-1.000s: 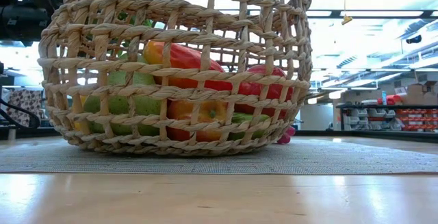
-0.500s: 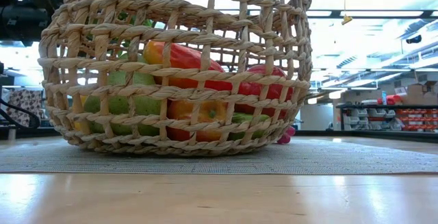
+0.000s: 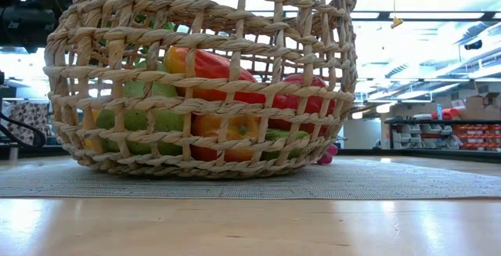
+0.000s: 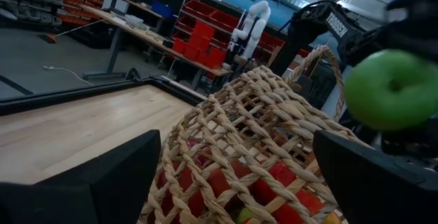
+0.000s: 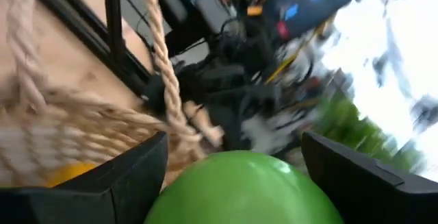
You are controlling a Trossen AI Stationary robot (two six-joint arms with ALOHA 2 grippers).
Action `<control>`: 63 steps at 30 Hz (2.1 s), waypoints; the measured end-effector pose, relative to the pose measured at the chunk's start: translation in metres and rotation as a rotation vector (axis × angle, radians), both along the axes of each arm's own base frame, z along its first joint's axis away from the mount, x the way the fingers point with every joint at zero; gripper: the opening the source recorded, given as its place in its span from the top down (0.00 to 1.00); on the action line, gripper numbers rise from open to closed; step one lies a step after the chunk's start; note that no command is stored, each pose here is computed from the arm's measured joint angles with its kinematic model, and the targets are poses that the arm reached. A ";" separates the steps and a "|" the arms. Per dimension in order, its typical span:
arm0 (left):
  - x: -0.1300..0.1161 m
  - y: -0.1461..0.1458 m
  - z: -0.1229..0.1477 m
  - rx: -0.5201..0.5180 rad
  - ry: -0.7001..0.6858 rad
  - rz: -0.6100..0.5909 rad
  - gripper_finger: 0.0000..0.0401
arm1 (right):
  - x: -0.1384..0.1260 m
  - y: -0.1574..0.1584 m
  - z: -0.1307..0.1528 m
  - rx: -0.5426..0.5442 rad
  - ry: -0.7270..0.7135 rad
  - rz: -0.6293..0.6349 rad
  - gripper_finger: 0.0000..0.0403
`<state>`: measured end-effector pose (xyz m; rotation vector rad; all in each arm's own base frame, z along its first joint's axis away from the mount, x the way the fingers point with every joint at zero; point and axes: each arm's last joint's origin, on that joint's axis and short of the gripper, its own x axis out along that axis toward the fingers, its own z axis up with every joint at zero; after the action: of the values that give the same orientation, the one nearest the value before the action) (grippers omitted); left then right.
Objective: Build produce basket
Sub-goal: Put the green apple into the brown basket, then put the dark red apple into the brown basket
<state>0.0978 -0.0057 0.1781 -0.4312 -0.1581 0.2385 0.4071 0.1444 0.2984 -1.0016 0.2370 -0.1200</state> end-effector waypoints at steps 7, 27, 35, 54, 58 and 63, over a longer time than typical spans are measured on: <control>0.000 0.000 0.000 0.000 0.000 0.000 0.03 | 0.003 -0.017 -0.013 0.370 0.027 -0.126 0.16; 0.000 0.000 0.000 0.000 0.000 0.000 0.03 | 0.006 -0.027 -0.014 0.699 -0.008 -0.146 0.16; 0.000 0.000 0.000 0.000 -0.001 0.000 0.03 | 0.005 -0.031 -0.022 0.883 0.037 -0.210 0.15; 0.000 0.000 0.000 0.000 -0.001 0.000 0.03 | -0.043 -0.004 0.053 0.978 -0.151 -0.057 0.09; 0.000 0.000 0.000 0.000 -0.001 0.000 0.03 | -0.077 0.014 0.067 1.015 -0.091 -0.074 0.10; 0.000 0.000 0.000 0.000 -0.001 0.000 0.03 | -0.120 0.026 0.069 1.178 0.124 -0.129 0.11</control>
<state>0.0978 -0.0057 0.1782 -0.4317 -0.1589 0.2383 0.2869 0.1707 0.3674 0.1799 0.4148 -0.0193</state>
